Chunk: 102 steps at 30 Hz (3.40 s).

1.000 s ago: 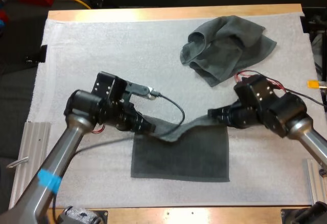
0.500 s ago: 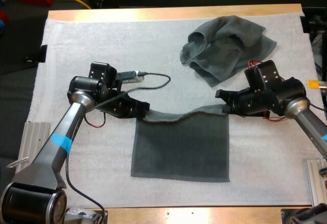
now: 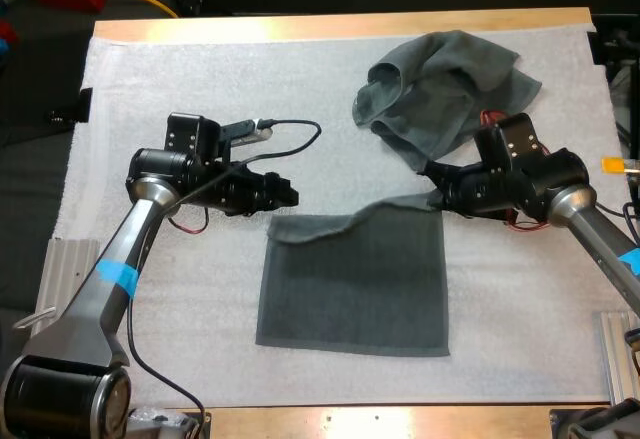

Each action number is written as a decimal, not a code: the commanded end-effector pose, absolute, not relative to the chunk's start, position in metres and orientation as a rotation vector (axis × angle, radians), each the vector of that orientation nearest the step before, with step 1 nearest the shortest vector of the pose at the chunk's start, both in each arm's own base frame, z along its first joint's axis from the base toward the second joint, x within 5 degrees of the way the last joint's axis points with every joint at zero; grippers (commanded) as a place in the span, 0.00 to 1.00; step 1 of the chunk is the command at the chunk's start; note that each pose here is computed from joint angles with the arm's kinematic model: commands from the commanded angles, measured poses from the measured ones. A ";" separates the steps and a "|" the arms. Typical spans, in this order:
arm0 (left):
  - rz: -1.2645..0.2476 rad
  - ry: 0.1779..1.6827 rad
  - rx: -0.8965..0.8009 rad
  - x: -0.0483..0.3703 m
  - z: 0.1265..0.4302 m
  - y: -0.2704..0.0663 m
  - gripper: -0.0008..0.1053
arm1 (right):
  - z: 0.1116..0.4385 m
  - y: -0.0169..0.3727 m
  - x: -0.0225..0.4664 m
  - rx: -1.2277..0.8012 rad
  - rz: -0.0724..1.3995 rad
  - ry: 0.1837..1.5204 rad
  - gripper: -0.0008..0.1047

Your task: Pick towel from pile, fold and stack

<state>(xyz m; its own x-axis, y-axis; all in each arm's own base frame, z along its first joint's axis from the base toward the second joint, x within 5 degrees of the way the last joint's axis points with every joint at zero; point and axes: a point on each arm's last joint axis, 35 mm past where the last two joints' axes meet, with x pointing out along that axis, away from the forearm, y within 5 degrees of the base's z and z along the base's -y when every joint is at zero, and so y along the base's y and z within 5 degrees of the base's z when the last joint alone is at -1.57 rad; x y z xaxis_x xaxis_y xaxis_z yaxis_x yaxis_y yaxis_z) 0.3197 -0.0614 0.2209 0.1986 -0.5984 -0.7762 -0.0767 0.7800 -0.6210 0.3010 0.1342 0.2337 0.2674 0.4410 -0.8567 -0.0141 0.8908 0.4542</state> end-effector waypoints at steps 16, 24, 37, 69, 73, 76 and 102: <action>-0.463 1.394 -0.505 0.304 0.227 -0.060 0.65 | 0.247 0.137 0.293 0.174 0.498 1.189 0.73; -0.503 1.317 -0.418 0.286 0.258 -0.057 0.65 | 0.262 0.148 0.271 0.003 0.562 1.163 0.73; -0.500 1.102 -0.308 0.226 0.332 -0.047 0.65 | 0.288 0.167 0.230 -0.139 0.614 1.124 0.43; -0.515 1.007 -0.296 0.114 0.382 -0.032 0.65 | 0.287 0.209 0.168 -0.360 0.686 1.023 0.02; -0.516 1.007 -0.295 0.114 0.382 -0.032 0.65 | 0.275 0.210 0.168 -0.353 0.691 1.021 0.02; -0.516 1.006 -0.294 0.114 0.382 -0.032 0.65 | 0.265 0.216 0.173 -0.357 0.690 1.030 0.02; -0.552 1.007 -0.313 0.113 0.382 -0.033 0.65 | 0.168 0.248 0.224 -0.325 0.676 1.172 0.02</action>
